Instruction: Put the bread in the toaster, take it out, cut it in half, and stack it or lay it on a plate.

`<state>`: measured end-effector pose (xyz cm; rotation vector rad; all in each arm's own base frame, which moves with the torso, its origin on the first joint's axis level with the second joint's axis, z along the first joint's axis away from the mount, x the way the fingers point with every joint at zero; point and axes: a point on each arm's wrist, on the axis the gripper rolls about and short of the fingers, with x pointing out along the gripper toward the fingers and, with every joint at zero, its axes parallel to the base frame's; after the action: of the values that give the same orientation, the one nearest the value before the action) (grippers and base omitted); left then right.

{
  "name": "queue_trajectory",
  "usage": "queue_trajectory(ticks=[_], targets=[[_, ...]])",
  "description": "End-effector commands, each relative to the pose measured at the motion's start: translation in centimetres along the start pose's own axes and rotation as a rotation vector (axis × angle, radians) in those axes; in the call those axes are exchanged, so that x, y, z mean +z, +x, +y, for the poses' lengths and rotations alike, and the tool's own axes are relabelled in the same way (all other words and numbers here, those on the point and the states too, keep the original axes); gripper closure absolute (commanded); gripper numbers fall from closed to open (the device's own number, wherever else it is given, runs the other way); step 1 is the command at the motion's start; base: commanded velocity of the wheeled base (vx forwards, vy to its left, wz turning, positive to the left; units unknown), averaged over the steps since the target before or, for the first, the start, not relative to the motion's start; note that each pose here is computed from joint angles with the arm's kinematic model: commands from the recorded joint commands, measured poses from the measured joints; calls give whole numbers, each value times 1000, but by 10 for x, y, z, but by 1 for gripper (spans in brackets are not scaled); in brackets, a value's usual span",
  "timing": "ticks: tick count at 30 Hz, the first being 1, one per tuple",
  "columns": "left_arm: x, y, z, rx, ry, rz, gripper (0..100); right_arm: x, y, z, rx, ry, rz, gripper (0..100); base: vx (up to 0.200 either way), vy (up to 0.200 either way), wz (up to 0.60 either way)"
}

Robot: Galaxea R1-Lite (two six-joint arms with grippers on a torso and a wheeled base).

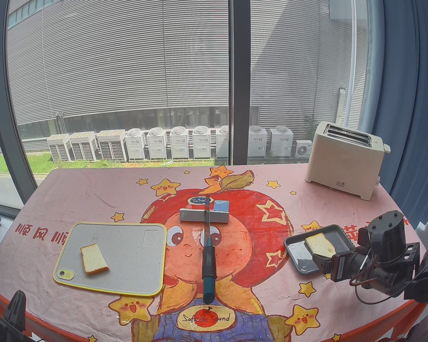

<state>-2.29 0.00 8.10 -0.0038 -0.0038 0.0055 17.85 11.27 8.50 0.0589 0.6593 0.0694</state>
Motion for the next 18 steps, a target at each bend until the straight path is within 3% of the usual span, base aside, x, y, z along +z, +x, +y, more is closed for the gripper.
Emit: queue_trajectory(ticks=[1,10,18], targets=[[-5,0,0,2,-1,1,100,-2,-4,6,9,-24,-11,0,0,0,0],[-5,0,0,1,-1,2,100,-3,-9,7,17,-36,-23,0,0,0,0],[-5,0,0,-1,-1,2,100,10,-25,1,38,-22,-105,0,0,0,0]])
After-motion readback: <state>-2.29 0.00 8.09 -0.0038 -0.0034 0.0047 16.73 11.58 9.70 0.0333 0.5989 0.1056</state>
